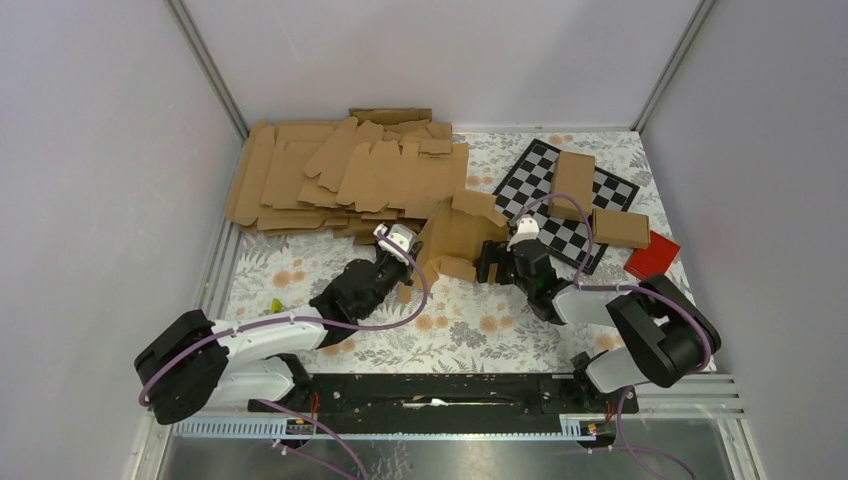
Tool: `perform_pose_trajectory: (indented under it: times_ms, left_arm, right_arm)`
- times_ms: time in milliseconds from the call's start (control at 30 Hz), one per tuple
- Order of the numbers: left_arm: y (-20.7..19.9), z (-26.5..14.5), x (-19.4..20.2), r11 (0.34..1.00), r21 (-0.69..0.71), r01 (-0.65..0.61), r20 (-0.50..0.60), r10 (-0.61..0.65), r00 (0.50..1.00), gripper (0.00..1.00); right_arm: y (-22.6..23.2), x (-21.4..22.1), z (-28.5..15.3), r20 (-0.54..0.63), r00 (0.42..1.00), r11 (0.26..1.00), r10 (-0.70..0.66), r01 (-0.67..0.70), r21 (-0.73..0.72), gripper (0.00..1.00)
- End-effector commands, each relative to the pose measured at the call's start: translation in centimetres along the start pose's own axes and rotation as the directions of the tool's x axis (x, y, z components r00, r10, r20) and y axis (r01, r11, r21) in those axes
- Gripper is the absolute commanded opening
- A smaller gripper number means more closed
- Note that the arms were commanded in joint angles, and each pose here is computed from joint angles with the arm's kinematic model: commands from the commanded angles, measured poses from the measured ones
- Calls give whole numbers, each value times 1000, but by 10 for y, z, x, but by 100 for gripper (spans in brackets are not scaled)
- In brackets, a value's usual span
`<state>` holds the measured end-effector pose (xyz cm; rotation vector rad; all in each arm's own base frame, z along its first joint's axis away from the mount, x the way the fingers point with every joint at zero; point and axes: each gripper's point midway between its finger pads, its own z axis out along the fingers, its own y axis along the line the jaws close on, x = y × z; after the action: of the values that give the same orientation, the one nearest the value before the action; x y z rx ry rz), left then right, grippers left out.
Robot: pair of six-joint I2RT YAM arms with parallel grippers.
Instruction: Fold the paper box
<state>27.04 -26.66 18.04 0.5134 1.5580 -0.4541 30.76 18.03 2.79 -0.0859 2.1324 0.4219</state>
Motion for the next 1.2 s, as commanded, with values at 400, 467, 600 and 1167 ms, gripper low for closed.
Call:
perform_pose_trajectory:
  times_ms: [400,467,600,1167]
  left_arm:
    - [-17,7,-9,993,68,94,44,-97,994,0]
    - [-19,7,-8,992,78,99,42,-102,994,0]
    - [-18,7,-8,992,73,104,42,-107,993,0]
    - [-23,12,-38,933,67,354,-57,-351,935,0]
  right_arm:
    - [55,0,-11,-5,997,971,-71,68,-228,94]
    - [56,3,-12,-18,995,971,-96,90,-223,94]
    - [59,9,-16,-38,991,966,-129,117,-229,99]
    - [52,12,-24,-116,980,977,-162,143,-159,100]
